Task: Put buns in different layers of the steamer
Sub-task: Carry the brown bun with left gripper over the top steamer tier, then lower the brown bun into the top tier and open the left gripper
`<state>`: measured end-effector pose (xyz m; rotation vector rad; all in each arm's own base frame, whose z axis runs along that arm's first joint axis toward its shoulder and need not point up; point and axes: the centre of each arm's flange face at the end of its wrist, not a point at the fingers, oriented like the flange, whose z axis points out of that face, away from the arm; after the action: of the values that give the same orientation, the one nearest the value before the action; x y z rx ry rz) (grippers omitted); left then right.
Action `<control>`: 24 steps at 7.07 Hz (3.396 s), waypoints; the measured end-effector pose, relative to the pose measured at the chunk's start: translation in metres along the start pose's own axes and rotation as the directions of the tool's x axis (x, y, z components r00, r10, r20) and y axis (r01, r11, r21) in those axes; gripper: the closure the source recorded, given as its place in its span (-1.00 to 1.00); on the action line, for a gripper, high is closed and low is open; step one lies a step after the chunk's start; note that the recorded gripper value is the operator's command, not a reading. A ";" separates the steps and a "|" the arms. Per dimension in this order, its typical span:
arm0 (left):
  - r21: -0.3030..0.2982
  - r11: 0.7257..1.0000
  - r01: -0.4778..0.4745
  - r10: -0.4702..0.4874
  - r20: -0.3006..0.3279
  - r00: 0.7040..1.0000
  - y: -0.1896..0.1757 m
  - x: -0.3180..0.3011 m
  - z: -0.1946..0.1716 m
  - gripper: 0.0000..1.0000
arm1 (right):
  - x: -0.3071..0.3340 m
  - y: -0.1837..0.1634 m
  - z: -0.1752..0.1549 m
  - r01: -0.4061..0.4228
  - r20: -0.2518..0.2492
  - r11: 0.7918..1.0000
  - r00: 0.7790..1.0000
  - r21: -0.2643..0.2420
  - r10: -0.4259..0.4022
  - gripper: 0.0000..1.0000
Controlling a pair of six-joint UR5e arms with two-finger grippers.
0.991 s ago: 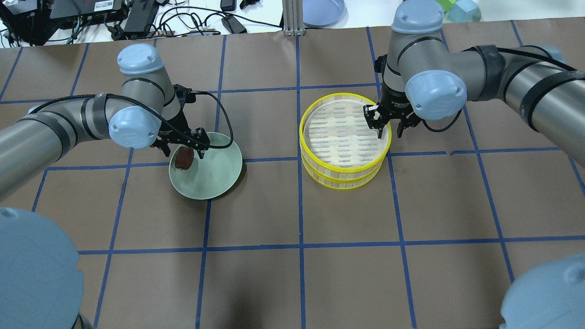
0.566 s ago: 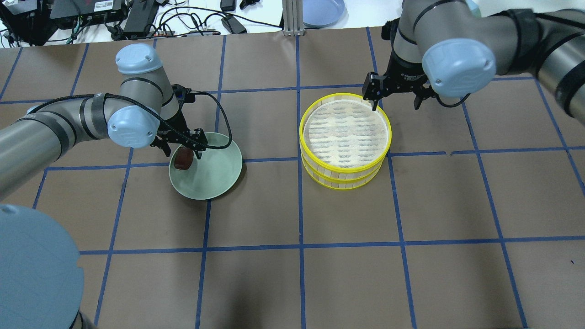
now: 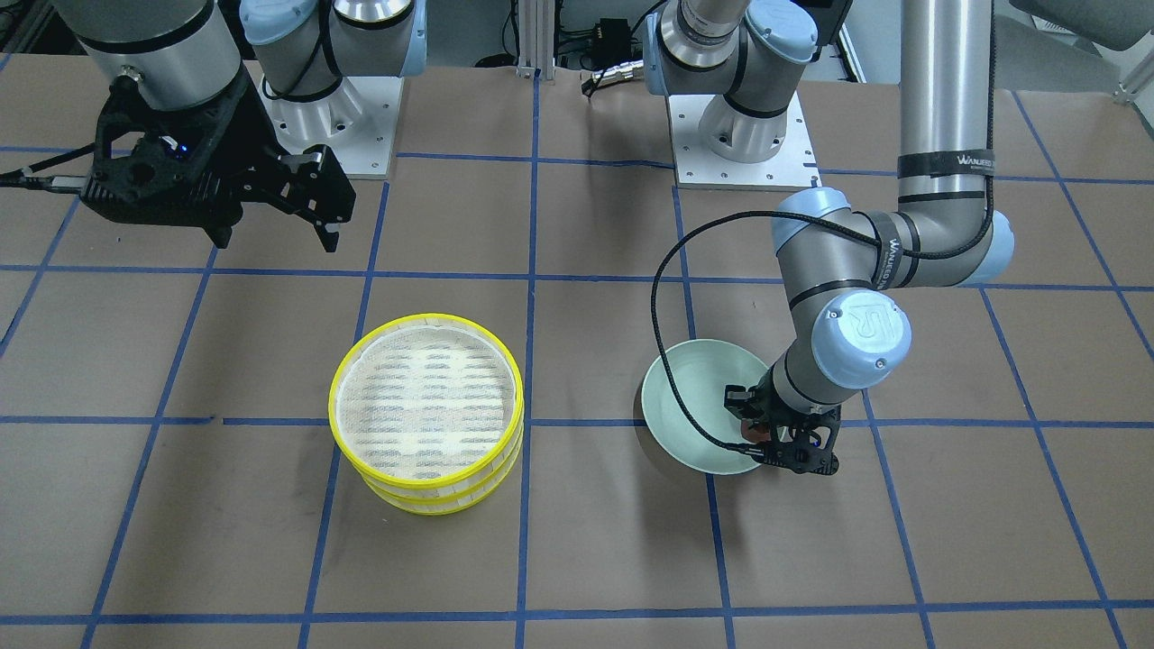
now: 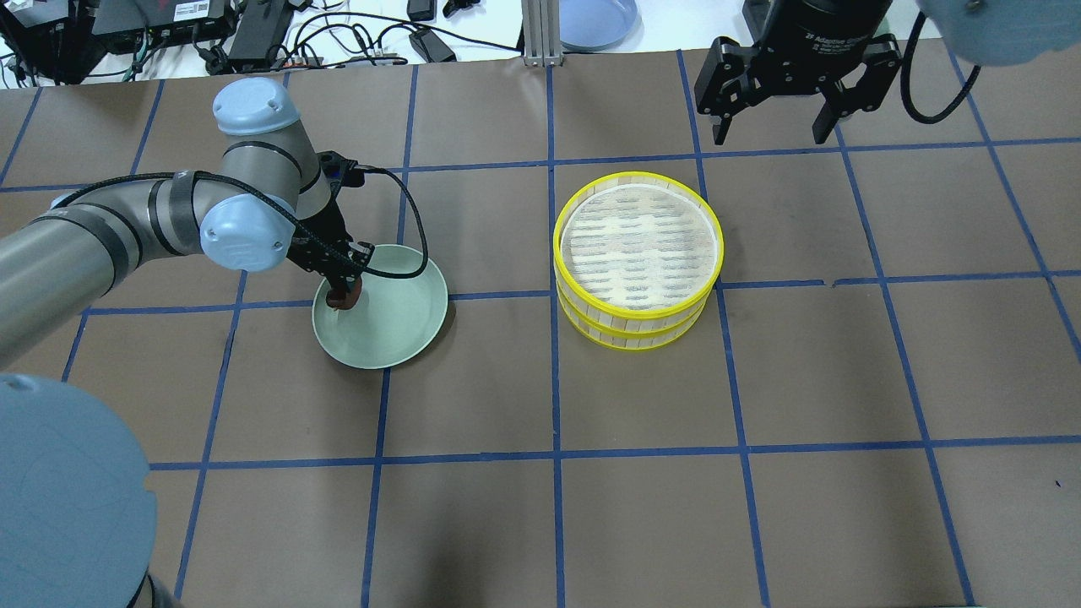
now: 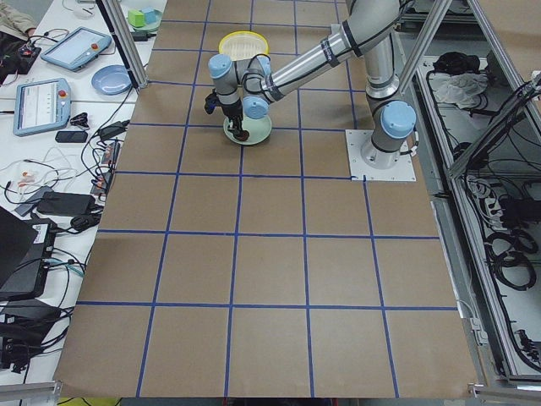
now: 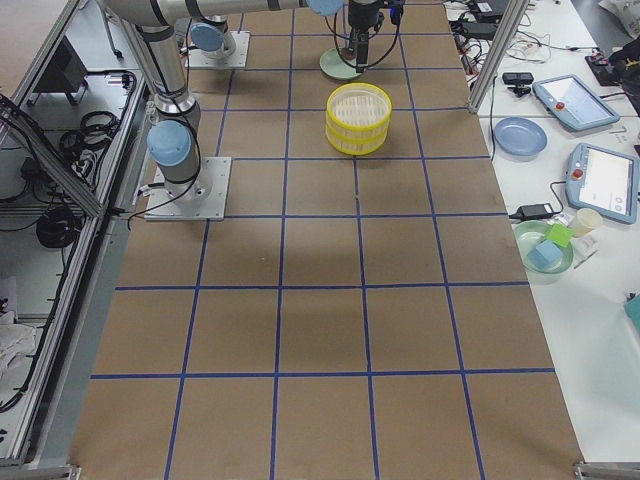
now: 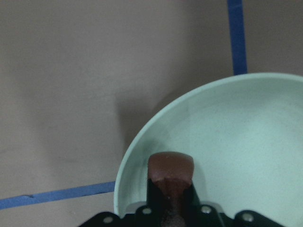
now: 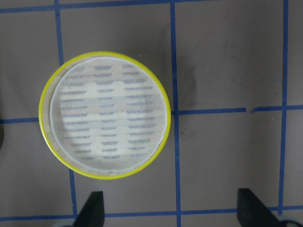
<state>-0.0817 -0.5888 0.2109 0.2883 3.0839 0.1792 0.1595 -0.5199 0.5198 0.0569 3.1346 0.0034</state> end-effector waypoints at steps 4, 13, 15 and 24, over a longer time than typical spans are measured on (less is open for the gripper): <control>0.113 0.987 0.114 -0.106 -0.076 0.991 -0.004 0.083 -0.115 1.00 | 0.003 0.044 0.006 0.018 -0.007 0.999 1.000 -0.037 -0.018 -1.00; -0.017 0.885 0.466 -0.418 -0.471 0.777 -0.011 0.320 -0.125 0.69 | 0.008 0.046 0.008 0.019 -0.051 0.999 0.998 -0.039 -0.021 -1.00; -0.024 0.890 0.456 -0.416 -0.454 0.788 -0.011 0.325 -0.105 -0.25 | 0.008 0.045 0.009 0.019 -0.051 0.999 0.998 -0.042 -0.021 -1.00; 0.134 0.896 0.424 -0.350 -0.375 0.859 -0.002 0.309 -0.134 -0.52 | 0.010 0.031 0.015 0.033 -0.038 0.999 0.999 0.002 -0.033 -1.00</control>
<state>-0.3922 -0.5476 0.3347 -0.4167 3.4180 -0.1341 0.1509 -0.4889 0.5045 0.0051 3.1726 0.0008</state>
